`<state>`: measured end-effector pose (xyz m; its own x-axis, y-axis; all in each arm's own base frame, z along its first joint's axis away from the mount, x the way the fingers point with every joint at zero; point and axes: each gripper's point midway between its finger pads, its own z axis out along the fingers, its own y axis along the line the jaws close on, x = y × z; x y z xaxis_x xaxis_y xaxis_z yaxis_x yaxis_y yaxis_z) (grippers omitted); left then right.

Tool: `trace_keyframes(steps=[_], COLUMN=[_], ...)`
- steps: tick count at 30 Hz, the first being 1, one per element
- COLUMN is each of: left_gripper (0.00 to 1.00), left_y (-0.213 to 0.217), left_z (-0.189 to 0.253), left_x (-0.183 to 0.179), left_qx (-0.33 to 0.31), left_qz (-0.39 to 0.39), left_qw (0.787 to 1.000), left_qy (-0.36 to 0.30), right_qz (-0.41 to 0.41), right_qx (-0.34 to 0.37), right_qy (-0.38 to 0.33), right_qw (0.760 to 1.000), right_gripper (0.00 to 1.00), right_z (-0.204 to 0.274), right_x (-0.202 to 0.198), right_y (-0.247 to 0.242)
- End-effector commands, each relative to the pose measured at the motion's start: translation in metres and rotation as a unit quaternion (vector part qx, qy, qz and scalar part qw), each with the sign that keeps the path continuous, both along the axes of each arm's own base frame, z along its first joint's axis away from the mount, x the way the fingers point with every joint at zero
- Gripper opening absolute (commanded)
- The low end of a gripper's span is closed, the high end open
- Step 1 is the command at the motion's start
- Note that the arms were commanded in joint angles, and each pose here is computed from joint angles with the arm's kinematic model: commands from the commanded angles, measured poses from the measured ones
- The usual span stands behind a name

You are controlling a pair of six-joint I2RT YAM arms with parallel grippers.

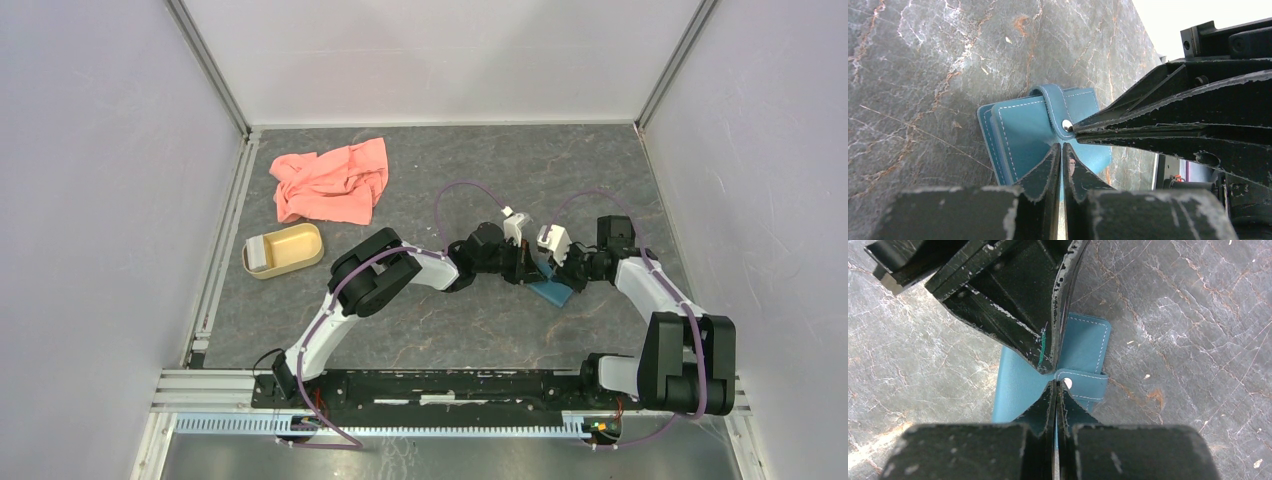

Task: Put the credit cards into the card holder
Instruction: Close the card holder at the center of the board.

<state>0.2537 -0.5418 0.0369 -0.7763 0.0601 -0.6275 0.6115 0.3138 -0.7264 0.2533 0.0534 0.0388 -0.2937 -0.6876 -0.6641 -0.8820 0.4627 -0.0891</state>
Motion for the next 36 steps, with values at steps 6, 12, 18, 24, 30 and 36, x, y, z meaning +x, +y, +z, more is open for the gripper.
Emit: trace_keyframes(steps=[6,12,18,24,30,36], left_gripper=[0.11,0.11,0.11,0.11,0.11,0.11], left_y=[0.004,0.004,0.004,0.004,0.004,0.005], left_z=[-0.021,-0.021,-0.02,-0.021,-0.02,-0.02], left_x=[0.004,0.004,0.005,0.004,0.005,0.005], left_qx=[0.024,0.023,0.022,0.022,0.022,0.022], left_qz=[0.012,0.012,0.012,0.011,0.012,0.012], left_qw=[0.999,0.999,0.999,0.999,0.999,0.999], left_qy=[0.02,0.02,0.02,0.021,0.02,0.02], right_qz=[-0.001,-0.005,-0.013,-0.017,-0.024,-0.042], right_qx=[-0.012,-0.014,-0.022,-0.03,-0.031,-0.023], right_qy=[0.007,0.009,0.029,0.055,0.08,0.089], right_qw=[1.0,1.0,0.999,0.998,0.996,0.995], right_gripper=[0.0,0.0,0.0,0.0,0.0,0.0], right_z=[0.003,0.001,-0.007,-0.015,-0.023,-0.023], right_x=[-0.001,-0.001,-0.003,-0.009,-0.015,-0.008], right_y=[-0.003,-0.004,-0.008,-0.011,-0.012,-0.011])
